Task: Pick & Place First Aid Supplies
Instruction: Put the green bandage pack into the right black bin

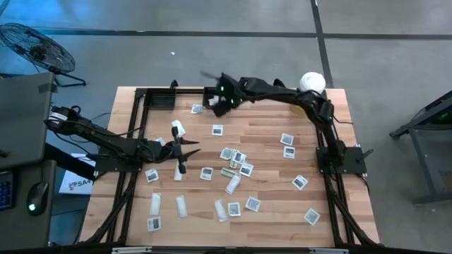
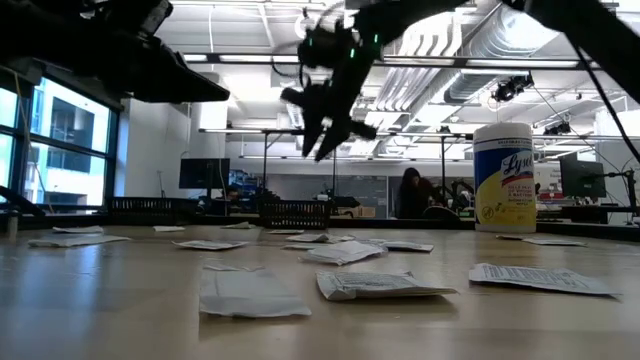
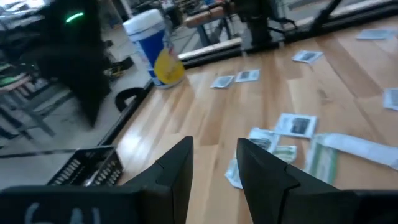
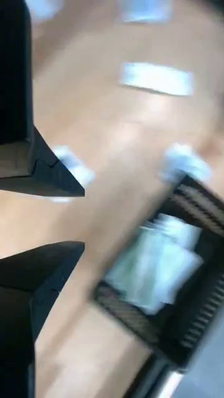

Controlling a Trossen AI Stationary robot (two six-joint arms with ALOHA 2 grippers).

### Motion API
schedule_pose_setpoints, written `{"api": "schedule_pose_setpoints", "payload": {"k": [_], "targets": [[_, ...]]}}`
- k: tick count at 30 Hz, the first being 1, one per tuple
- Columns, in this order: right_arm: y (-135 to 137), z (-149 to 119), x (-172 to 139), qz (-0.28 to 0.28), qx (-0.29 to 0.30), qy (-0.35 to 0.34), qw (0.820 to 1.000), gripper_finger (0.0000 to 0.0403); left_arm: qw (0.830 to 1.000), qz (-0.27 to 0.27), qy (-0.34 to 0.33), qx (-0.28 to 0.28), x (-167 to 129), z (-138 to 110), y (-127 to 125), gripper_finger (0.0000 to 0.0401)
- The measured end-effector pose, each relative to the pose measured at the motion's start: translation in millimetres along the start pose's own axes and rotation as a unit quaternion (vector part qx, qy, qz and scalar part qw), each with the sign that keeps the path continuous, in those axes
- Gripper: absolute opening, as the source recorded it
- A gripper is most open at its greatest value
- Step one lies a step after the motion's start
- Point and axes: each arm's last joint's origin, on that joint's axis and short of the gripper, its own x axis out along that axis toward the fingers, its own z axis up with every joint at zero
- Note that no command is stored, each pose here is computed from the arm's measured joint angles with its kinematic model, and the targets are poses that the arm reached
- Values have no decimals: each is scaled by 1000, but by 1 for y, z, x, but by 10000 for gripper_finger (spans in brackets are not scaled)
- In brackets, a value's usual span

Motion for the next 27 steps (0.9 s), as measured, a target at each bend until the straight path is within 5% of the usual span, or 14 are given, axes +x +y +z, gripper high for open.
{"api": "schedule_pose_setpoints", "payload": {"k": [8,19,24,27], "targets": [[58,-75,-62,-96,-129,69,985,97,1000,15,-15,-3,0,4,2,121],[149,-202,-105,-77,-218,63,971,89,1000,8,-10,1,0,2,1,121],[174,-247,-122,-54,-282,17,958,93,993,-33,-20,-112,0,4,-1,121],[185,-265,-132,-34,-311,-20,949,102,988,-74,-32,-133,0,6,-3,121]]}}
